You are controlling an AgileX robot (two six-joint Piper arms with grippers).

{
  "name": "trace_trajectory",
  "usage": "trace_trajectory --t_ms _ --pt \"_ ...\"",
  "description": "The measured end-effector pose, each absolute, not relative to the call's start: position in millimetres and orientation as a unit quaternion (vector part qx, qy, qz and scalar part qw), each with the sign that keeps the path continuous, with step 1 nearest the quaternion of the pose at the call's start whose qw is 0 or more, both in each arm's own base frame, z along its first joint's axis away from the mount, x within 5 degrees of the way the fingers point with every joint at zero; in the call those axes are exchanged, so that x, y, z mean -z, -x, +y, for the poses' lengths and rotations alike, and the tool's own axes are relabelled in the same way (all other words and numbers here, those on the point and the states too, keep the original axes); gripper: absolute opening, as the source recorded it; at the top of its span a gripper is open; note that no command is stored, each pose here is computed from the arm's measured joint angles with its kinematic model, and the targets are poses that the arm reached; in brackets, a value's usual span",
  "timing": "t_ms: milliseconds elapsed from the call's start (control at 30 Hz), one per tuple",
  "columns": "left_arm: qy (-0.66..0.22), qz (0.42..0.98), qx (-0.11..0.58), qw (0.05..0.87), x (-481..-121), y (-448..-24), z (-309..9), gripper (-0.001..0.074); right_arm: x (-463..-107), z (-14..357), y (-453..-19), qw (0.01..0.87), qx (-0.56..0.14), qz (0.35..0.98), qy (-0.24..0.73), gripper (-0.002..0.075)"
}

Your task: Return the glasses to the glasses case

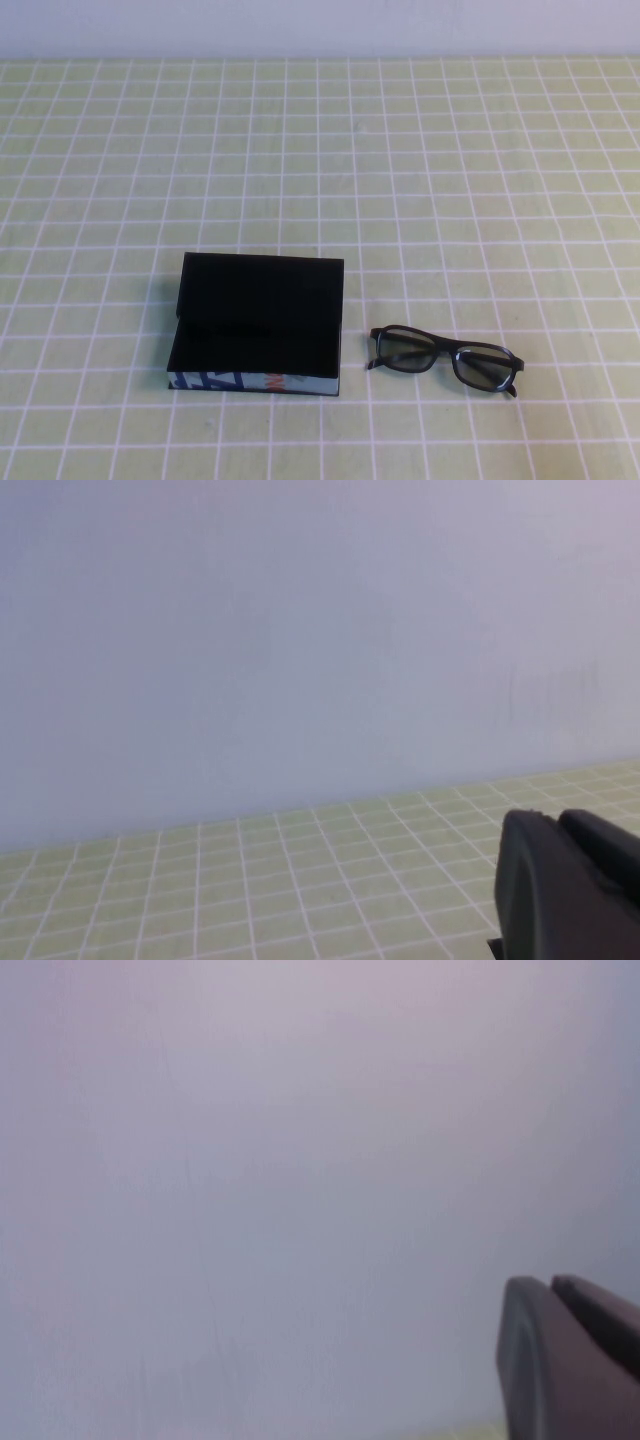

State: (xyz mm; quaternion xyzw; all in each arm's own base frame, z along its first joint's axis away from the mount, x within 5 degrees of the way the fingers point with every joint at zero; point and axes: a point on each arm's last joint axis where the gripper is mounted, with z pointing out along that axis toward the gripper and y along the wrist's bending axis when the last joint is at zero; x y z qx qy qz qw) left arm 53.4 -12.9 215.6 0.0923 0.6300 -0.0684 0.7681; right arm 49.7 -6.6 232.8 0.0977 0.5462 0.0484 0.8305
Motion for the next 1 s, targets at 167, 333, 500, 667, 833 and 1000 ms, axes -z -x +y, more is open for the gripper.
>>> trace_trajectory --t_ms 167,333,500,667,833,1000 --pt "-0.100 0.627 0.059 0.770 -216.0 -53.3 -12.9 -0.0003 -250.7 -6.7 -39.7 0.887 -0.048 0.450 -0.086 -0.0018" --pt "-0.091 0.589 0.068 0.800 -224.8 -51.1 -12.7 -0.0003 -266.0 -6.3 -27.7 0.927 -0.063 0.361 -0.082 -0.0018" --pt "-0.048 0.439 0.128 0.888 -253.9 -36.3 -10.2 -0.0003 -305.3 -4.6 -12.4 0.938 -0.126 0.310 -0.093 -0.0018" --pt "-0.007 0.359 0.196 0.913 -281.8 -22.6 -5.3 -0.0003 -360.4 -1.3 10.7 0.928 -0.191 0.301 -0.108 -0.0018" --pt "0.001 0.378 0.208 0.902 -328.3 -8.9 -1.7 -0.0003 -405.7 -0.7 5.0 0.896 -0.210 0.369 -0.132 -0.0018" --pt "-0.002 0.486 0.195 0.852 -364.8 -14.4 -3.4 -0.0003 -424.2 -3.0 -37.7 0.805 -0.188 0.535 -0.174 -0.0018"
